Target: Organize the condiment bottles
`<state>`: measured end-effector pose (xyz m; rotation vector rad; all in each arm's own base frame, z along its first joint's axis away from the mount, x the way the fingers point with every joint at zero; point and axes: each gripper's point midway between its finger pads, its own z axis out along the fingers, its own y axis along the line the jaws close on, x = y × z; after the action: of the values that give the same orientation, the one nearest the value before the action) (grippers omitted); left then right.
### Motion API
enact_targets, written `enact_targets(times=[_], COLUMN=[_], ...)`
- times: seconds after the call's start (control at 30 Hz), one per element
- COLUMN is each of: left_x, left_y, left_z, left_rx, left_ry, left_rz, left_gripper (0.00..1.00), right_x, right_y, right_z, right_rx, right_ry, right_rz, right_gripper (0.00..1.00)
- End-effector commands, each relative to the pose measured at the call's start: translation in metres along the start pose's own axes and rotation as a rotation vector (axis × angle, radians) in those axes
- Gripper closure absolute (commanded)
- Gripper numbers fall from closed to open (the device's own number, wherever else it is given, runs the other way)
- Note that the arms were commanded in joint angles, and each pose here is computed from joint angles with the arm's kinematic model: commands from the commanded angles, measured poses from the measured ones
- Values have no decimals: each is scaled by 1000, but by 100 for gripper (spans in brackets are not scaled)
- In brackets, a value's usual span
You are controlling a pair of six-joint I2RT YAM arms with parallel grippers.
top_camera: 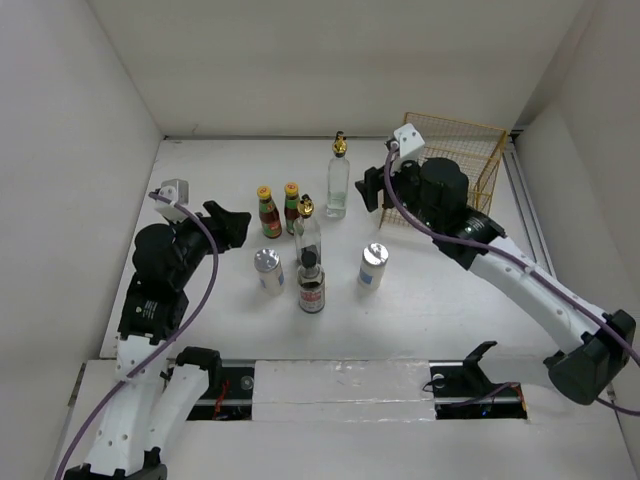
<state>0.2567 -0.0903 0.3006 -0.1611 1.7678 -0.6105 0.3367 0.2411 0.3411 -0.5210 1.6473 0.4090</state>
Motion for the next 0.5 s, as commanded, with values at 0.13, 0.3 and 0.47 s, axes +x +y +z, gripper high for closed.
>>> enact_targets(times=[0.13, 0.3, 0.47], left_x=[-14, -13, -15], left_y=[-13, -1, 4], left_z=[-4, -3, -5], left_rx=[68, 5, -18], left_ry=[-61, -65, -84], left_rz=[62, 57, 56], left_gripper=[58, 100, 72], right_x=[-10, 3, 13], right_y=[-21, -31, -34], right_z=[47, 73, 91], right_rx=[17, 38, 51], right_ry=[-60, -35, -36], right_rz=[15, 17, 7], right_gripper=[100, 70, 16])
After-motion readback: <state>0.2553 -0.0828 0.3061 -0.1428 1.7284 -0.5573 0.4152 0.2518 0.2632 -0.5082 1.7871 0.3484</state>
